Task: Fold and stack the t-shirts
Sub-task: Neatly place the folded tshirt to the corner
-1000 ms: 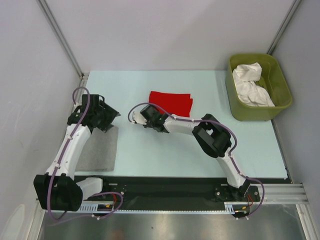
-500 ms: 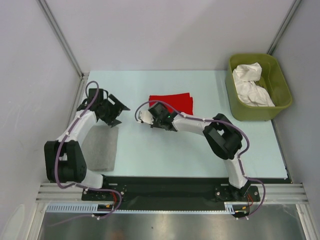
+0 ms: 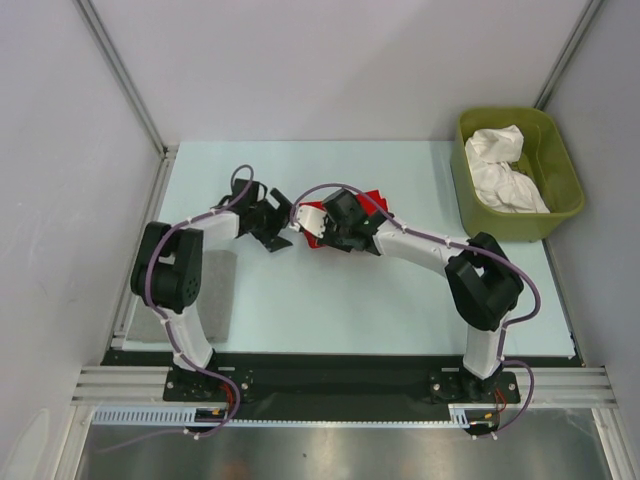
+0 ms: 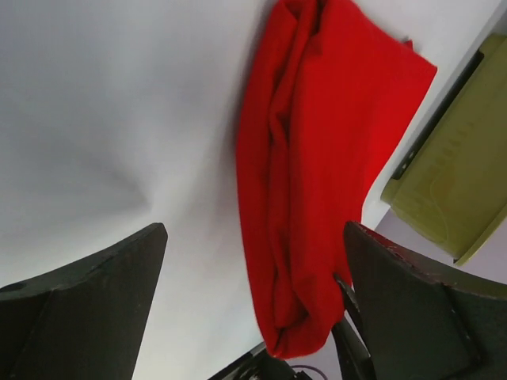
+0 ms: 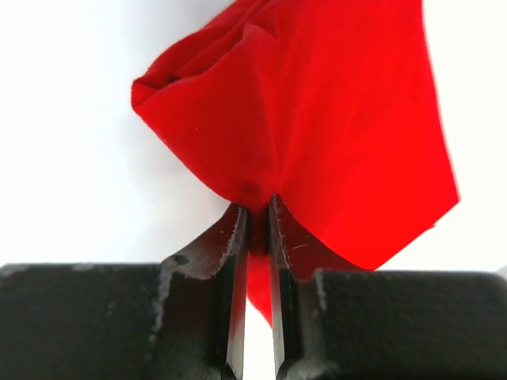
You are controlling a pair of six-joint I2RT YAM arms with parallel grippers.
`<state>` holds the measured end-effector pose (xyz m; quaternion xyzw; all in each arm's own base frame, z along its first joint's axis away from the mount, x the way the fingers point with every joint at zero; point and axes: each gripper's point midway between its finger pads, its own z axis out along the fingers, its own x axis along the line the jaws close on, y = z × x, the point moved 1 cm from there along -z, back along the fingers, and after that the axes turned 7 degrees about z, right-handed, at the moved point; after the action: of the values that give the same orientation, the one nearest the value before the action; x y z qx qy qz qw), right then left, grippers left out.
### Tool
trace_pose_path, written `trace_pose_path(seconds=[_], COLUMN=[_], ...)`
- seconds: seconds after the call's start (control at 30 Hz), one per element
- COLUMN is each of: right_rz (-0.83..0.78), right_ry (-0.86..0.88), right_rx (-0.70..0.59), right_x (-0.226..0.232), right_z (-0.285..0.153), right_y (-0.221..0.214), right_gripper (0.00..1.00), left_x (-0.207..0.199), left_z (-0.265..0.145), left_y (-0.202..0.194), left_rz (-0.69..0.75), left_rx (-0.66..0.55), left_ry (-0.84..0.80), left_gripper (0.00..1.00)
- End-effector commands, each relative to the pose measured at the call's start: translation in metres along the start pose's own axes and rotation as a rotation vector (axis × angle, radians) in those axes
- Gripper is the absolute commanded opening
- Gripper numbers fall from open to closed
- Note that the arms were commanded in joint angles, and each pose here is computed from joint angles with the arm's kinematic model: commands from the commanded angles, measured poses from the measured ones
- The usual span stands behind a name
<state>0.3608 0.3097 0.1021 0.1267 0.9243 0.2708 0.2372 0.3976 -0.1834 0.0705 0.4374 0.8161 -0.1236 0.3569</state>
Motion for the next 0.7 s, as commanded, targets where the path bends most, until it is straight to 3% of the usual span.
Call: trace_pose_path(seconds=[0.0, 0.3, 0.43, 0.57, 0.67], right_rz=[0.06, 0.125, 0.152, 0.169, 0.185], right_ry=[0.027, 0.031, 0.023, 0.026, 0.031], right_rx=[-0.069, -0.104, -0.115, -0.125, -0.139], right_x=[-0.004, -0.017, -0.02, -0.02, -0.018], right_z=[-0.016, -0.021, -0.024, -0.026, -0.029], right_y=[0.012, 0.01, 0.008, 0.009, 0.013], right_gripper=[0.0, 0.0, 0.0, 0.0, 0.0], left_x=[-0.034, -0.023, -0.023, -0.021, -0.02], left_z=[0.013, 0.052, 0.066, 0.074, 0.075], left_y=[0.011, 0.005, 0.015, 0.016, 0.021], left_rz=[-0.027, -0.191, -0.201, -0.218, -0.212], left_rx=[-0.053, -0.014, -0.042, -0.038, -0.061], left_ry=[-0.09, -0.059, -0.043, -0.032, -0.033], left_gripper=[1.0, 1.0, 0.95, 0.83, 0.68])
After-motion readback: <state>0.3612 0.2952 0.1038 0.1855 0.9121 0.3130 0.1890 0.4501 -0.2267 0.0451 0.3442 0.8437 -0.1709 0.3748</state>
